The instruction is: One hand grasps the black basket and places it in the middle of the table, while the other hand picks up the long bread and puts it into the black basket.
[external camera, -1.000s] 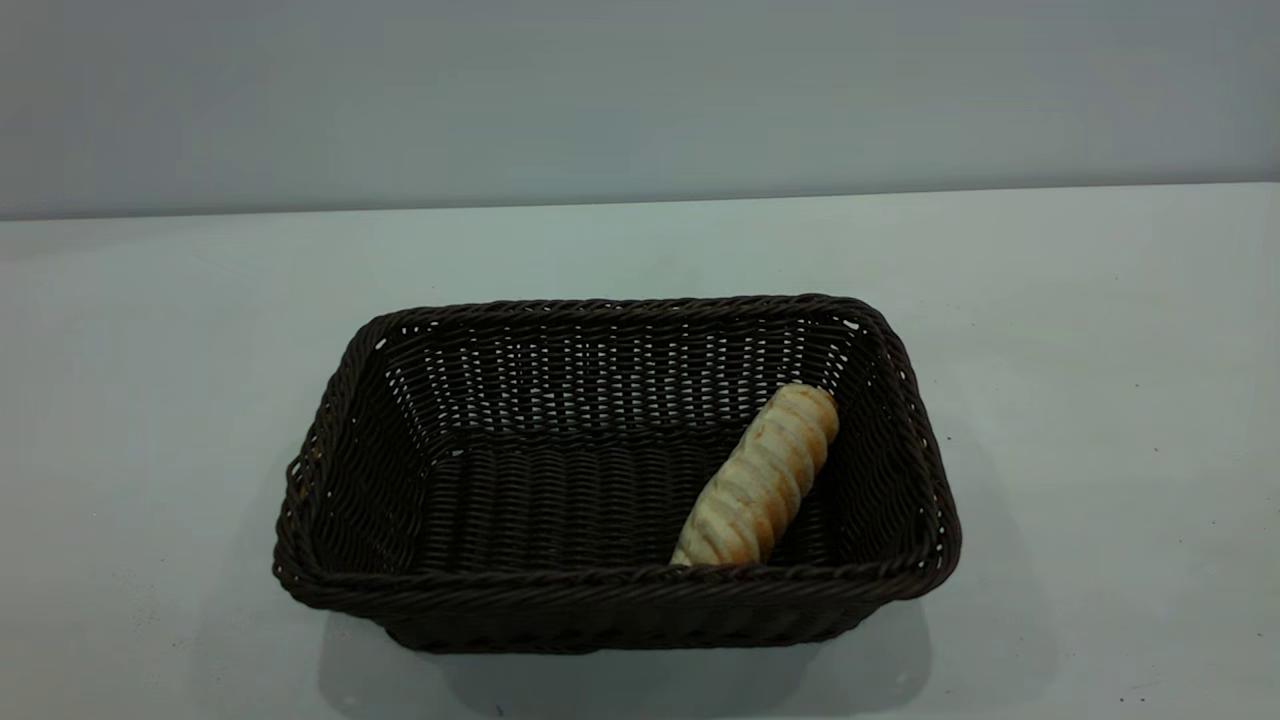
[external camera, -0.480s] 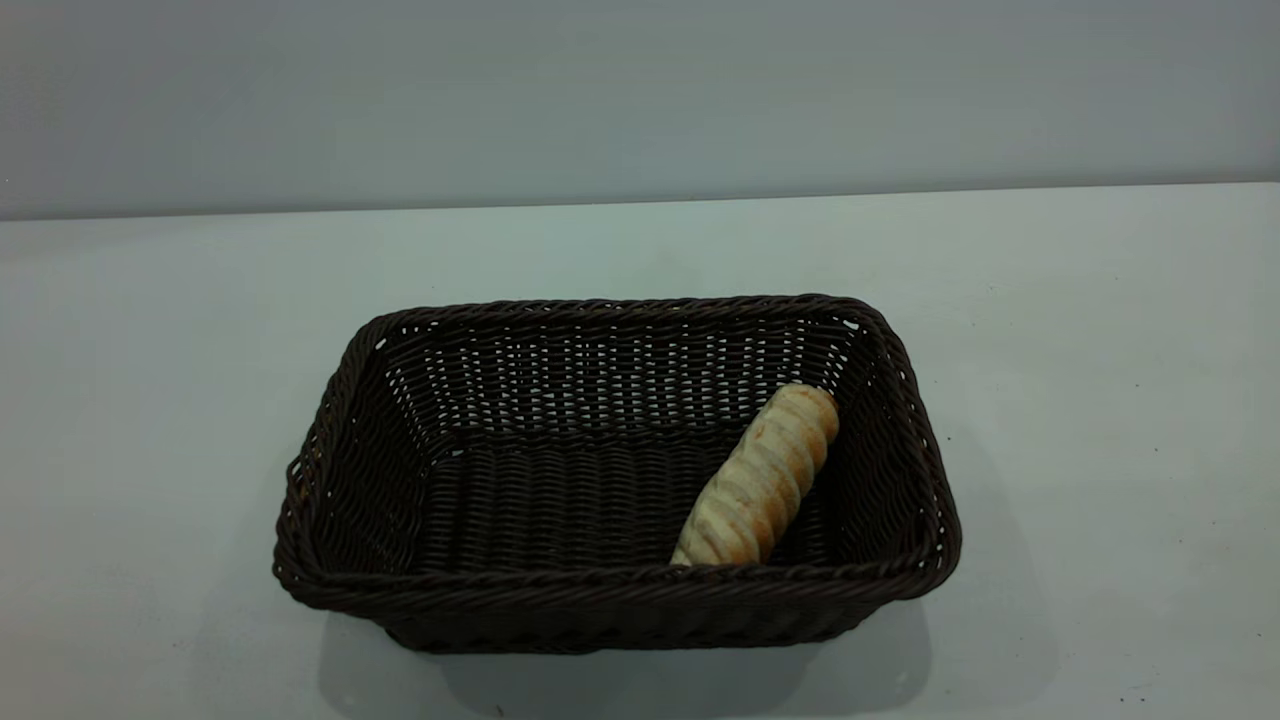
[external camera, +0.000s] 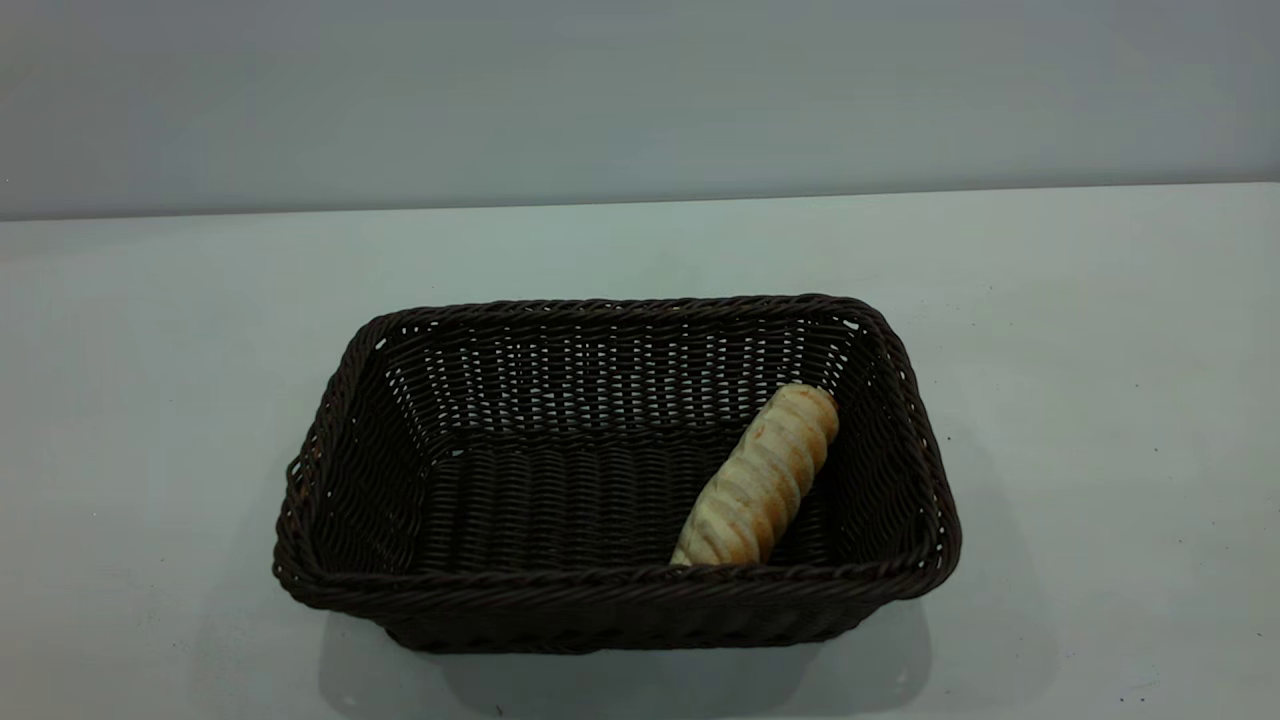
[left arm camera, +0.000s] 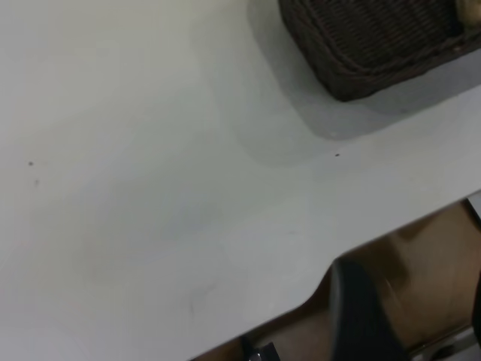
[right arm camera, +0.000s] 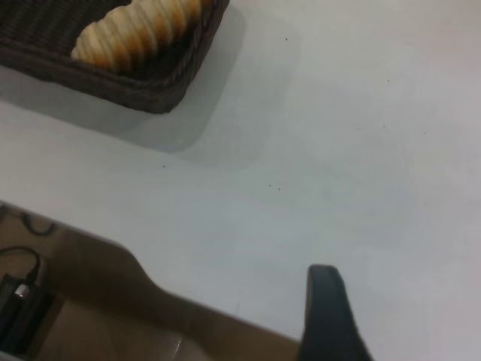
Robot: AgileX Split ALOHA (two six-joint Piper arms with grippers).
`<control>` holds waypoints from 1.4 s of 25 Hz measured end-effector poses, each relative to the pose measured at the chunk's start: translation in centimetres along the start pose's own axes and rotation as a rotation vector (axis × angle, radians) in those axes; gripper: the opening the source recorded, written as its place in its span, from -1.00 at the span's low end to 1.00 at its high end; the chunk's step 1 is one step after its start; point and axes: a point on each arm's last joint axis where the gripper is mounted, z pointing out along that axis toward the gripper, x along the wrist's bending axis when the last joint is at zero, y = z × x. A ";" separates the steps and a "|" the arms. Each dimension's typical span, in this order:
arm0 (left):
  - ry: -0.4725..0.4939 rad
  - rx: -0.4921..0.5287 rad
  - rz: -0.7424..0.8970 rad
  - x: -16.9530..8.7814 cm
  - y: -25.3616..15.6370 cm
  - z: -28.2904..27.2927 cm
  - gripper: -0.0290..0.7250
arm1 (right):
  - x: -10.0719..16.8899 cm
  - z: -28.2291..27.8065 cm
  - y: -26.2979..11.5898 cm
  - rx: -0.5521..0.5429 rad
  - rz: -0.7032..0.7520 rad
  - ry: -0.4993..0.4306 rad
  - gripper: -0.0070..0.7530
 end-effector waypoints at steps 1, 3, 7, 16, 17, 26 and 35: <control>-0.002 0.000 0.004 0.0 0.0 0.0 0.16 | 0.0 0.0 0.0 0.000 0.000 0.000 0.37; -0.004 -0.001 0.011 0.0 0.0 0.0 0.16 | 0.0 0.0 0.0 0.000 0.000 0.001 0.37; -0.004 -0.003 0.011 0.0 0.0 0.0 0.16 | 0.0 0.0 0.0 0.000 0.000 0.001 0.37; -0.007 -0.004 0.012 -0.1 0.0 0.0 0.16 | 0.0 0.0 0.0 0.000 0.000 0.001 0.36; -0.007 -0.006 0.012 -0.1 0.0 0.0 0.16 | 0.0 0.0 0.0 0.000 0.002 -0.001 0.36; 0.190 -0.021 -0.193 -0.1 -0.3 -0.3 0.16 | 0.2 -0.8 -0.6 -0.077 0.114 -0.153 0.36; 0.244 -0.126 -0.227 -0.6 -1.4 -1.2 0.16 | 0.4 -1.4 -1.1 -0.135 0.118 -0.177 0.36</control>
